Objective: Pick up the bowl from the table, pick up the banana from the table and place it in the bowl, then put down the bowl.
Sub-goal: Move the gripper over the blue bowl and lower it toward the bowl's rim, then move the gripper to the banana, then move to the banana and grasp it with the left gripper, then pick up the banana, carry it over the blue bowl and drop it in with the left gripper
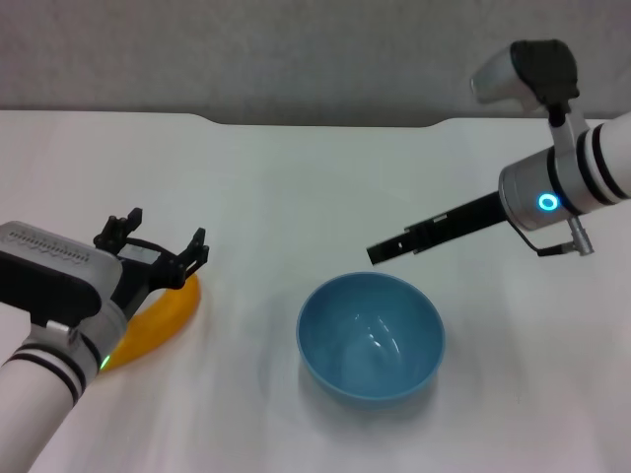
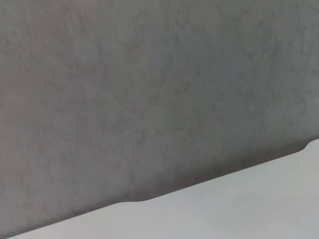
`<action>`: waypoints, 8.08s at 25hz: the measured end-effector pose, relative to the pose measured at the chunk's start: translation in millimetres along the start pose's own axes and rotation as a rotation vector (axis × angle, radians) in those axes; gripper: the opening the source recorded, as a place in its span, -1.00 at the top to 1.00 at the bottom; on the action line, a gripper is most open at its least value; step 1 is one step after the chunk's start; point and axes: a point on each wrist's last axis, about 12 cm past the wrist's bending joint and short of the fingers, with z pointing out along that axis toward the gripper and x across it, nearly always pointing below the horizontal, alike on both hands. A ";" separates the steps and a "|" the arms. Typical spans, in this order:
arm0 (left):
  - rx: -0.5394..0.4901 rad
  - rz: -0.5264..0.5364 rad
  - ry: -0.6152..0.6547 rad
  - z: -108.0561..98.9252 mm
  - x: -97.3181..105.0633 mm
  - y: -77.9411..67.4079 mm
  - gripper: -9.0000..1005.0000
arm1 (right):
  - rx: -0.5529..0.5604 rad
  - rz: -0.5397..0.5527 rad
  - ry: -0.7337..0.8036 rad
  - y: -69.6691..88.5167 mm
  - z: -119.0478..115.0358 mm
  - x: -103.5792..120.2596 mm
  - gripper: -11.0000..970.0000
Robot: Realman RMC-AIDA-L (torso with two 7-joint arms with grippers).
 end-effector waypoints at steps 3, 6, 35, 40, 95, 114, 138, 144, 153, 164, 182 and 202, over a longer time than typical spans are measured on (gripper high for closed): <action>0.005 0.002 -0.008 2.3 -3.2 -1.0 -0.77 | 0.021 0.005 0.038 -0.7 2.1 3.8 -0.39; 0.006 0.002 -0.010 2.8 -4.1 -1.4 -0.77 | 0.025 0.008 0.052 0.6 7.1 7.9 -0.39; 0.011 0.002 -0.020 6.3 -8.2 -3.1 -0.77 | 0.085 0.020 0.124 8.4 44.8 45.1 -0.34; 0.010 0.000 -0.017 6.2 -7.5 -2.7 -0.77 | 0.112 0.021 0.112 3.5 44.4 47.5 -0.33; 0.209 -0.036 0.410 29.4 -87.8 46.5 -0.77 | 0.115 0.088 -0.128 -36.3 10.4 67.2 0.89; 0.278 0.129 0.670 30.9 -47.8 41.1 -0.76 | 0.117 0.108 -0.156 -45.2 -5.5 66.5 0.88; 0.272 0.172 0.729 35.4 -37.3 46.1 -0.36 | 0.109 0.099 -0.159 -44.2 -6.3 64.6 0.85; 0.269 0.166 0.716 36.4 -40.4 45.9 -0.05 | 0.111 0.102 -0.160 -44.9 -6.5 65.9 0.85; 0.294 0.062 0.373 37.6 -120.4 29.4 -0.05 | 0.105 0.072 -0.166 -38.8 -3.3 51.1 0.84; 0.455 -0.209 0.094 35.9 -171.4 -16.7 -0.04 | 0.073 0.032 -0.138 -19.6 16.1 36.3 0.83; 0.545 -0.416 0.107 38.0 -141.1 -37.4 -0.04 | 0.059 -0.001 -0.139 -5.0 24.3 14.6 0.81; 0.608 -0.340 0.094 31.7 -119.1 -50.5 -0.07 | 0.083 0.031 -0.155 -14.2 13.3 11.3 0.80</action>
